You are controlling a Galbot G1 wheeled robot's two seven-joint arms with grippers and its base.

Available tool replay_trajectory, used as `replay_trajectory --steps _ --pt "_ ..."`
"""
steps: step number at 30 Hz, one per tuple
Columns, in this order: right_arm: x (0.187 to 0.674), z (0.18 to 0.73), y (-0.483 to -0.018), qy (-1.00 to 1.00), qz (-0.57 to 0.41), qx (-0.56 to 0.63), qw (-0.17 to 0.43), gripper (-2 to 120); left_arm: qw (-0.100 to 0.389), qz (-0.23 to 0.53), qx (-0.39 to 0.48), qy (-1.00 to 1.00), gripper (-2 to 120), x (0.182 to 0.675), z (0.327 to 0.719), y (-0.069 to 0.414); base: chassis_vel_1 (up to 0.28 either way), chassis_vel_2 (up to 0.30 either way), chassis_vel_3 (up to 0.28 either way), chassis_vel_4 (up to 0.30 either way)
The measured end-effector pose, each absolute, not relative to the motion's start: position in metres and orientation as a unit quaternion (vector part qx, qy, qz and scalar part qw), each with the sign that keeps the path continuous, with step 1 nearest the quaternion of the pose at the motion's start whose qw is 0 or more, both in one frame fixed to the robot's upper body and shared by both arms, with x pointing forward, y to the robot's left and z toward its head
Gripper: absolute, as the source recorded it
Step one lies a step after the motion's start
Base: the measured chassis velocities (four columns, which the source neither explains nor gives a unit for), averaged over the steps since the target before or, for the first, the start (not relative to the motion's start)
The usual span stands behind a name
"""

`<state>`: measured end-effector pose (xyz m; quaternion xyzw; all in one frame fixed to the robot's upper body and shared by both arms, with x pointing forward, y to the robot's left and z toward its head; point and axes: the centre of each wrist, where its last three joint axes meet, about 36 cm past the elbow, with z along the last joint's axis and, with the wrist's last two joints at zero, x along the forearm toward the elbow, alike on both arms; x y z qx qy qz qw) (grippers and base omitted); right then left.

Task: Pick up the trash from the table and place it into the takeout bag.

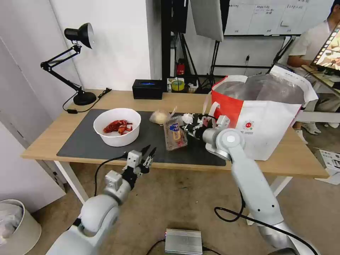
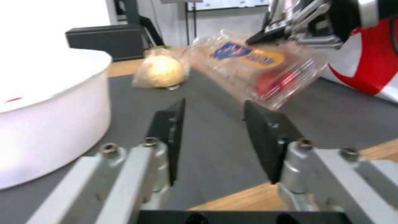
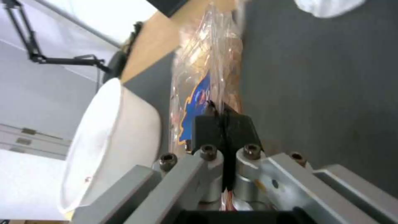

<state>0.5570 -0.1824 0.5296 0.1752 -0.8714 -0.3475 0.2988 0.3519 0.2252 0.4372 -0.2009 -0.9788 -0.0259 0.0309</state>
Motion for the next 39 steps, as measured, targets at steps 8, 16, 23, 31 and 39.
replay_trajectory --steps 8,16,23,31,39 --pt "0.545 0.555 -0.183 -0.881 -0.339 0.199 0.263 0 0.026 -0.019 -0.182 -0.983 72 0.339 0.441 0.233 0.0 0.0 0.0 0.0" --pt "0.528 0.633 -0.194 -0.9 -0.316 0.251 0.164 0 0.013 -0.021 -0.146 -0.989 99 0.324 0.454 0.252 0.0 0.0 0.0 0.0" --pt "0.511 0.678 -0.221 -0.914 -0.303 0.249 0.104 0 0.01 -0.02 -0.138 -0.99 100 0.324 0.456 0.255 0.0 0.0 0.0 0.0" --pt "0.504 0.691 -0.257 -0.925 -0.304 0.214 0.072 0 0.012 -0.017 -0.139 -0.99 100 0.325 0.455 0.254 0.0 0.0 0.0 0.0" --pt "0.497 0.706 -0.32 -0.943 -0.296 0.148 0.035 0 0.017 -0.005 -0.143 -0.99 100 0.326 0.449 0.247 0.0 0.0 0.0 0.0"
